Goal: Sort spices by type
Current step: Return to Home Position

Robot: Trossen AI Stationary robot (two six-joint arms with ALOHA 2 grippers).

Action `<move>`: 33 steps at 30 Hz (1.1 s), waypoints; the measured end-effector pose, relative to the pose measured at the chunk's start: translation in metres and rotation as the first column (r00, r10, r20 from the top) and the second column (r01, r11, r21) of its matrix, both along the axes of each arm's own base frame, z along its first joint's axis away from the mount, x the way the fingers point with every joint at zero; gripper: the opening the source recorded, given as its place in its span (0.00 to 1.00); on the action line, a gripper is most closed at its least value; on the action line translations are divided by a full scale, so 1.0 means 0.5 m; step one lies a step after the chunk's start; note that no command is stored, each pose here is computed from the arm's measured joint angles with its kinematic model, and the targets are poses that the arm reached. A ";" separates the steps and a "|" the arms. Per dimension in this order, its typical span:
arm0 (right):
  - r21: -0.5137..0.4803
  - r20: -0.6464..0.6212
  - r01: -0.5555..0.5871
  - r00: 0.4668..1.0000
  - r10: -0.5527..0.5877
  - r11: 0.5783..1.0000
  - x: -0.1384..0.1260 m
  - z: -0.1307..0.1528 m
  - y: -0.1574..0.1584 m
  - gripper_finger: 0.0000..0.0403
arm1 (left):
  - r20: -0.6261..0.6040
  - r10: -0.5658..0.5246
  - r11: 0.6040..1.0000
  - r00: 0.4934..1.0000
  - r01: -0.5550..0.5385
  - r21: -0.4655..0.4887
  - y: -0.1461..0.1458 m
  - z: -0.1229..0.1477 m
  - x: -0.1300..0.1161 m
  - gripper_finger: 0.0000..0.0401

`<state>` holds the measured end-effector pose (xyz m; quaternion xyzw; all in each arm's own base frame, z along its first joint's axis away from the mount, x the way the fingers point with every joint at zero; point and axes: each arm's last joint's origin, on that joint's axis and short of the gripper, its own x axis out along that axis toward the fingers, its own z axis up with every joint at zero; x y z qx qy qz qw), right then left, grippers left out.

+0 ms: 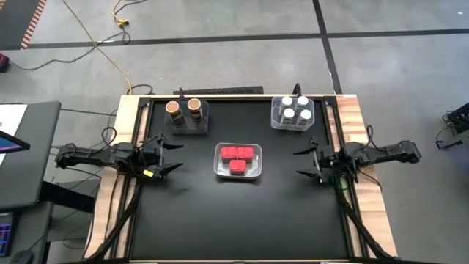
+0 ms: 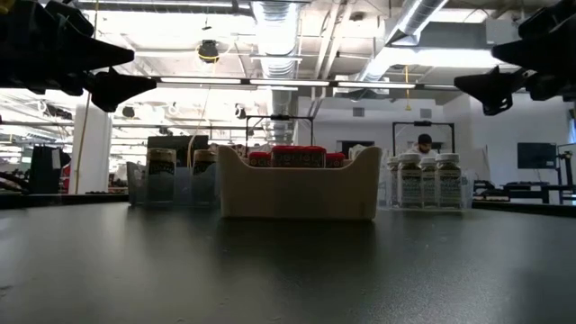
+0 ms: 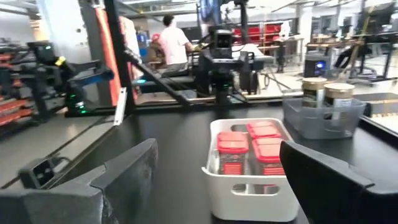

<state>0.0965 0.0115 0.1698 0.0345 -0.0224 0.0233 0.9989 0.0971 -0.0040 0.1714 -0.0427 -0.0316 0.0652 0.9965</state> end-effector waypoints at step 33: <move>0.022 -0.006 0.112 0.994 -0.112 0.993 0.002 -0.002 -0.022 0.91 | -0.001 0.000 1.000 1.000 0.000 0.000 0.000 0.000 0.000 0.86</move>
